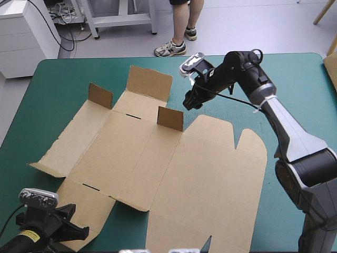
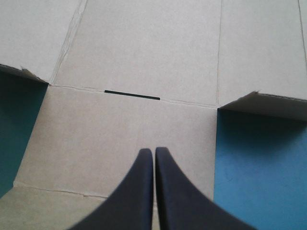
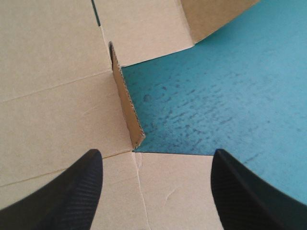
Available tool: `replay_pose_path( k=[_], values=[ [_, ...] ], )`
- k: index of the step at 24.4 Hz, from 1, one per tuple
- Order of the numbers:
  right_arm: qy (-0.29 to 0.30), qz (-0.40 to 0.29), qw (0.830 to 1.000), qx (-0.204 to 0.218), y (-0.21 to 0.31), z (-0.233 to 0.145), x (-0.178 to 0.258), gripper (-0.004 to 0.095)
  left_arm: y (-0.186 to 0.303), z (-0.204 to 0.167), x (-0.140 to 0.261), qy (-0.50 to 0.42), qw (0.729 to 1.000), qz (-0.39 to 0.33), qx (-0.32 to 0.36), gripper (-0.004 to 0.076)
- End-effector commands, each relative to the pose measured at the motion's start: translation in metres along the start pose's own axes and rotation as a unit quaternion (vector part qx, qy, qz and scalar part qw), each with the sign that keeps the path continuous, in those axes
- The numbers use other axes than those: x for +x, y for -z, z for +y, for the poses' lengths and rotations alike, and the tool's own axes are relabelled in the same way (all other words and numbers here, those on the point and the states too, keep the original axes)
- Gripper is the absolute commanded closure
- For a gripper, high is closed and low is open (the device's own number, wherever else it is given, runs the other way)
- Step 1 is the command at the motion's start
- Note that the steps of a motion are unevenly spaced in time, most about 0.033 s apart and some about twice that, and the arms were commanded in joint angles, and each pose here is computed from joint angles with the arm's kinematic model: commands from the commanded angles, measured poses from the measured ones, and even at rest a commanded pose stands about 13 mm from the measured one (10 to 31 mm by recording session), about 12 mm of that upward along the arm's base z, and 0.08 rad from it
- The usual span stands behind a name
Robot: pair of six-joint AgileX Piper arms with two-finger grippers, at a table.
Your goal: Fold the box
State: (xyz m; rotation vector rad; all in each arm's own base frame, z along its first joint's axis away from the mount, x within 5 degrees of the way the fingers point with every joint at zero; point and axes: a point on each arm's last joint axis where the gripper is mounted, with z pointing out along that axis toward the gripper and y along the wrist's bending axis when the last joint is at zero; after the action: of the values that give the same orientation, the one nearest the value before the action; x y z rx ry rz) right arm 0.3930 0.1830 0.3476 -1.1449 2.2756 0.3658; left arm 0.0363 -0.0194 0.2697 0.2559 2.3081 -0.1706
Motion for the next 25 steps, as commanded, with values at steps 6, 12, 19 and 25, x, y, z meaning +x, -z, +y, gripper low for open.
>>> replay_pose_path(
  k=[6, 12, 19, 25],
  values=[
    [0.098, -0.034, 0.995, -0.006, -0.017, 0.021, -0.020, 0.0303, 0.004, -0.001, -0.010, 0.004, 0.999, -0.033, 0.002, 0.0731],
    [0.099, -0.048, 0.994, 0.008, -0.038, 0.017, -0.023, 0.0305, 0.004, -0.001, -0.010, 0.004, 0.999, -0.033, 0.002, 0.0731],
    [0.106, -0.045, 0.993, 0.010, -0.057, 0.012, -0.020, 0.0309, 0.004, -0.001, -0.010, 0.004, 0.999, -0.033, 0.002, 0.0731],
    [0.100, -0.026, 0.995, -0.005, -0.072, 0.011, -0.015, 0.0506, 0.004, -0.001, -0.010, 0.004, 0.999, -0.033, 0.002, 0.0731]
  ],
)
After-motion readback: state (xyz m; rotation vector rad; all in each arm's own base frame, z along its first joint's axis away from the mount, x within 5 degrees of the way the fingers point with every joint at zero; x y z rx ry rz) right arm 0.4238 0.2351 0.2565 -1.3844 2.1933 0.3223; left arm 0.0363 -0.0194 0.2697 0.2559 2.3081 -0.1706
